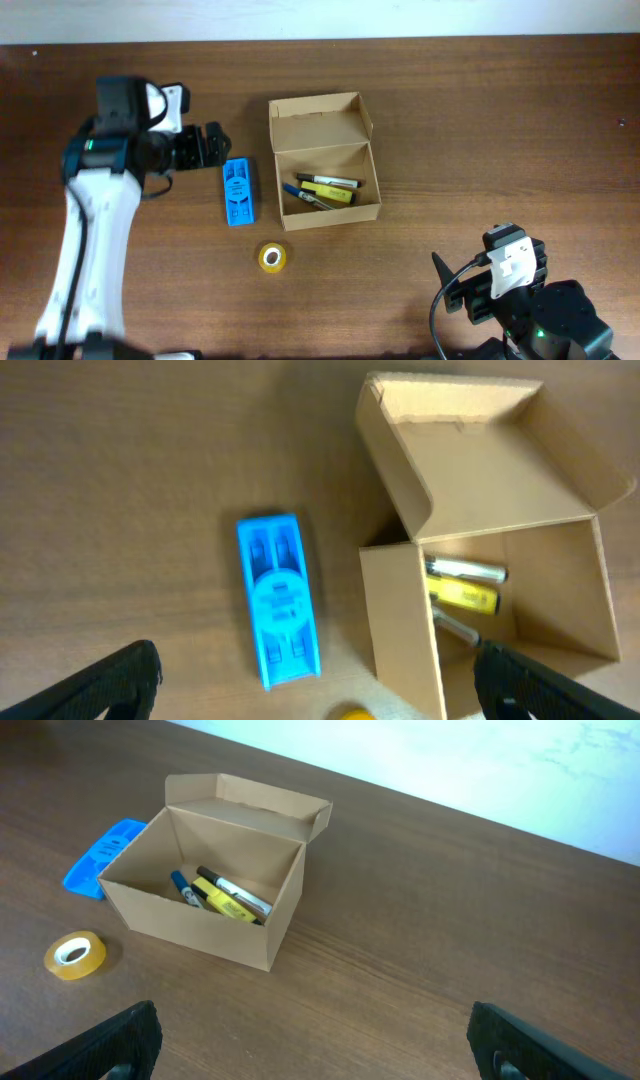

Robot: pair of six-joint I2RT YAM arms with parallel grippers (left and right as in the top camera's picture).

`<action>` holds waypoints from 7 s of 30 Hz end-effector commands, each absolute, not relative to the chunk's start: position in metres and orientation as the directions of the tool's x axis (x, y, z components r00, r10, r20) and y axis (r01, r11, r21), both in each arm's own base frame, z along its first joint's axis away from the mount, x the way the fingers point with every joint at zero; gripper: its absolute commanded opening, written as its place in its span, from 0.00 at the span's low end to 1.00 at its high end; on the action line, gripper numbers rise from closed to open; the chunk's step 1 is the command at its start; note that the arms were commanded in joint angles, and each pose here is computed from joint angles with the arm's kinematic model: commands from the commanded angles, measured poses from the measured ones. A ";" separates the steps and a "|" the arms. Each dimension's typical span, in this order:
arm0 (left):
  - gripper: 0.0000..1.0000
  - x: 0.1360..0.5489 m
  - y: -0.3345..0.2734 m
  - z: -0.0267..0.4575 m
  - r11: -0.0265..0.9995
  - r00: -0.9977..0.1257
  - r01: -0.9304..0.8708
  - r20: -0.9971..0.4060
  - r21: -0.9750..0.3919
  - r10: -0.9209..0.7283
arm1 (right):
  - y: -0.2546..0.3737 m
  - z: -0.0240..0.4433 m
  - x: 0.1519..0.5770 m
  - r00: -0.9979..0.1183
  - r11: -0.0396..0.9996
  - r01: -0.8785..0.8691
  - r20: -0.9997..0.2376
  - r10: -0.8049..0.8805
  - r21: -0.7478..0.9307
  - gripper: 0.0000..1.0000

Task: Pack container
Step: 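Reach the left gripper to the blue eraser and grasp it, then lift the blue eraser over the box and lower it inside, then release the eraser and move the left gripper over the tape roll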

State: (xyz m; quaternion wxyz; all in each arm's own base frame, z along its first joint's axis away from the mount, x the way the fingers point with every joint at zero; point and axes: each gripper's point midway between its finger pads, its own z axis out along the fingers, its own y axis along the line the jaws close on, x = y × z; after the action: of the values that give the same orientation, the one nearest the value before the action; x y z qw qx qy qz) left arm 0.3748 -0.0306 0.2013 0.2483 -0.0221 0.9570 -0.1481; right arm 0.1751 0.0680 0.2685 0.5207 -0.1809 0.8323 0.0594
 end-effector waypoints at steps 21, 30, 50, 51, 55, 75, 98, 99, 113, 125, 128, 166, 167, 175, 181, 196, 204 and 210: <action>1.00 0.385 -0.056 0.060 0.954 -0.957 -0.285 -0.032 -0.091 -0.289 | 0.064 0.268 0.176 -0.399 0.937 -0.339 -0.890 -0.223 -0.084 0.99; 0.95 0.377 -0.059 0.028 0.962 -0.963 -0.268 0.051 -0.059 -0.265 | 0.064 0.268 0.176 -0.398 0.937 -0.339 -0.890 -0.223 -0.083 0.99; 0.19 0.371 -0.055 0.002 0.963 -0.957 -0.271 0.110 -0.014 -0.268 | 0.064 0.268 0.176 -0.399 0.937 -0.339 -0.889 -0.224 -0.084 0.99; 0.16 0.373 -0.056 0.001 0.960 -0.955 -0.280 0.103 -0.017 -0.277 | 0.064 0.268 0.176 -0.399 0.937 -0.339 -0.890 -0.223 -0.084 0.99; 0.14 0.387 -0.055 0.019 0.941 -0.942 -0.336 0.026 -0.049 -0.335 | 0.064 0.268 0.176 -0.399 0.937 -0.339 -0.890 -0.223 -0.084 0.99; 0.17 0.401 -0.116 0.215 0.929 -0.837 -0.221 -0.431 -0.296 -0.336 | 0.064 0.268 0.176 -0.399 0.937 -0.339 -0.890 -0.223 -0.084 0.99; 0.24 0.369 -0.266 0.136 0.412 -0.436 -0.801 -0.047 -0.435 -0.899 | 0.064 0.268 0.176 -0.399 0.937 -0.339 -0.889 -0.224 -0.084 0.99; 0.24 0.369 -0.266 0.134 0.393 -0.418 -0.812 -0.039 -0.431 -0.908 | 0.064 0.268 0.176 -0.399 0.937 -0.339 -0.890 -0.223 -0.084 0.99; 0.24 0.366 -0.258 0.097 0.303 -0.310 -0.891 -0.036 -0.338 -0.950 | 0.064 0.268 0.176 -0.399 0.937 -0.339 -0.890 -0.223 -0.084 0.99; 0.48 0.363 -0.252 0.092 0.310 -0.307 -0.898 -0.058 -0.313 -0.950 | 0.064 0.268 0.176 -0.399 0.937 -0.339 -0.890 -0.223 -0.084 0.99; 0.59 0.363 -0.253 0.092 0.310 -0.307 -0.898 -0.058 -0.314 -0.950 | 0.064 0.268 0.176 -0.399 0.937 -0.339 -0.890 -0.223 -0.084 0.99; 1.00 0.200 -0.105 0.177 0.682 -0.667 -0.730 -0.190 -0.027 -0.721 | 0.064 0.268 0.176 -0.399 0.937 -0.339 -0.889 -0.224 -0.084 0.99; 1.00 0.197 -0.106 0.166 0.657 -0.644 -0.753 -0.166 -0.030 -0.746 | 0.064 0.268 0.176 -0.399 0.937 -0.339 -0.890 -0.223 -0.084 0.99; 1.00 0.187 -0.118 0.094 0.362 -0.359 -0.932 -0.065 -0.027 -0.931 | 0.064 0.268 0.176 -0.399 0.937 -0.339 -0.889 -0.224 -0.084 0.99; 1.00 0.182 -0.121 0.070 0.213 -0.215 -0.976 -0.062 0.048 -0.975 | 0.064 0.268 0.176 -0.399 0.937 -0.339 -0.889 -0.224 -0.084 0.99; 0.96 0.195 -0.132 0.026 0.136 -0.138 -0.981 -0.007 0.136 -0.990 | 0.064 0.268 0.176 -0.399 0.937 -0.339 -0.889 -0.224 -0.084 0.99; 0.93 0.197 -0.137 0.021 0.141 -0.141 -0.980 0.008 0.140 -0.990 | 0.064 0.268 0.176 -0.399 0.937 -0.339 -0.889 -0.224 -0.084 0.99; 0.92 0.191 -0.134 0.019 0.139 -0.140 -0.977 0.004 0.159 -0.990 | 0.064 0.268 0.176 -0.398 0.937 -0.339 -0.890 -0.223 -0.083 0.99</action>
State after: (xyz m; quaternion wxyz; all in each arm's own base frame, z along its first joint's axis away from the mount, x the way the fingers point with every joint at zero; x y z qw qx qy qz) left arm 0.2002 -0.1376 0.0228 -0.0433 -0.6487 0.7582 0.0488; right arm 0.1751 0.0673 0.2678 0.5193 -0.1762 0.8341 0.0599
